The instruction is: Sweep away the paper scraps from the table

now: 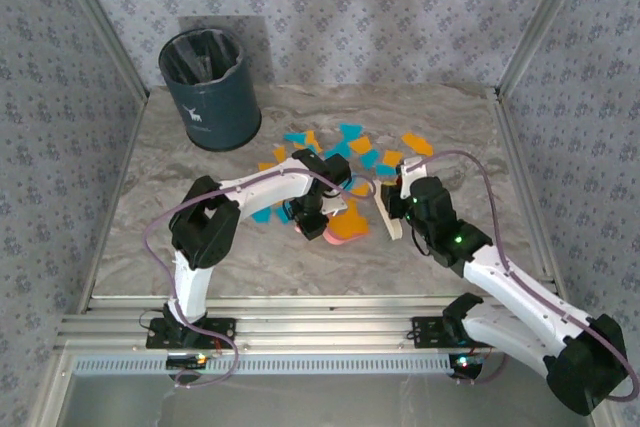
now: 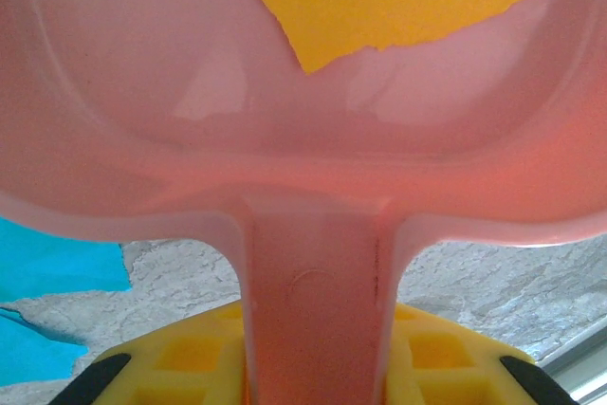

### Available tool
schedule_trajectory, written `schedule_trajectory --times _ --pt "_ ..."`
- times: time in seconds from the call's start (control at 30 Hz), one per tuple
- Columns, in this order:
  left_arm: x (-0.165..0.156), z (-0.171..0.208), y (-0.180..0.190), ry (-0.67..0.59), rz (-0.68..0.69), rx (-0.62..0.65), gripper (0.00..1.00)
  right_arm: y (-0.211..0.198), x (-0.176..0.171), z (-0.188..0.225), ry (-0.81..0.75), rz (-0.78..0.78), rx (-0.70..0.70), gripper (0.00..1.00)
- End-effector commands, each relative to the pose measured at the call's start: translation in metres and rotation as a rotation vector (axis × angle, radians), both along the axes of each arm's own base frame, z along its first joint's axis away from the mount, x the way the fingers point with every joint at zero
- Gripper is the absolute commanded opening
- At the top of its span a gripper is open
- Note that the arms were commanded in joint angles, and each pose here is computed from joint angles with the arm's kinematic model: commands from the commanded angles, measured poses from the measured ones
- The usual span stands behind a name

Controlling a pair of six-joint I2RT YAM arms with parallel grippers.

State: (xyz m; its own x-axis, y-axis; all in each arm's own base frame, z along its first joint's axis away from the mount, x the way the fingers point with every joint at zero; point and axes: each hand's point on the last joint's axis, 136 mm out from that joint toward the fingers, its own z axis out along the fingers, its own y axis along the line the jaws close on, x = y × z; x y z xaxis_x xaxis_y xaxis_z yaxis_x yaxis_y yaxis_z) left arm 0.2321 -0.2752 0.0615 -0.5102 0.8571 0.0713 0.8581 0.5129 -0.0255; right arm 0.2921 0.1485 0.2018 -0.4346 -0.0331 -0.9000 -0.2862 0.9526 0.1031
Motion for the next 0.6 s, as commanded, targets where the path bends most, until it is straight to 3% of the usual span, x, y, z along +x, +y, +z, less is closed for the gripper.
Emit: schedule_trajectory --times 0.0,0.57 --pt "-0.001 0.005 0.009 -0.002 0.025 0.02 0.0 -0.014 0.02 0.022 -0.062 -0.081 -0.049 0.0" --pt "0.003 0.003 0.009 0.006 0.042 0.01 0.0 -0.002 0.075 0.016 -0.031 -0.035 -0.15 0.0"
